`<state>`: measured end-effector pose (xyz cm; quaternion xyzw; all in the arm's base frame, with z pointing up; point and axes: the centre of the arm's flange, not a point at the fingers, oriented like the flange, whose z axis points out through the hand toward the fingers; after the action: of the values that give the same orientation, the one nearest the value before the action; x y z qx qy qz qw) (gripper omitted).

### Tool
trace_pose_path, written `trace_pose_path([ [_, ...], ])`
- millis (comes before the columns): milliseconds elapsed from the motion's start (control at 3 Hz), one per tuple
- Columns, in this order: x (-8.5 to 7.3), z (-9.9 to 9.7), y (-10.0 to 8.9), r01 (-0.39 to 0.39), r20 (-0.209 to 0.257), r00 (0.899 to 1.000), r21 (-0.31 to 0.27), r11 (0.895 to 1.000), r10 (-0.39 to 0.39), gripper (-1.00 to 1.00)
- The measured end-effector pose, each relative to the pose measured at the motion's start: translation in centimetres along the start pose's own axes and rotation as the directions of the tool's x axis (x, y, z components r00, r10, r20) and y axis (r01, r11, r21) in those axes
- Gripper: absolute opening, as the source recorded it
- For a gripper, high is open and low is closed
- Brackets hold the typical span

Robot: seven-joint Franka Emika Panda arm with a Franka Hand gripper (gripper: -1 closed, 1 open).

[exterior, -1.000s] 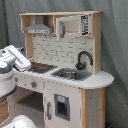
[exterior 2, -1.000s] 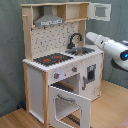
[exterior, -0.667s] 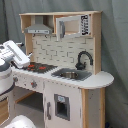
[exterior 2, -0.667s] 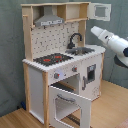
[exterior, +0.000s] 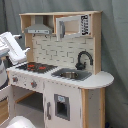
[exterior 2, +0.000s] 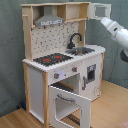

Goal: Play with the kitchen

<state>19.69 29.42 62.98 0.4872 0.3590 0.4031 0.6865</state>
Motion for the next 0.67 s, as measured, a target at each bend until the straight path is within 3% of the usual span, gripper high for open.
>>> trace_pose_path([
  [667,-2.49,-1.6,2.68,-0.101,0.104,0.989,-0.028,0.995,0.103,1.0],
])
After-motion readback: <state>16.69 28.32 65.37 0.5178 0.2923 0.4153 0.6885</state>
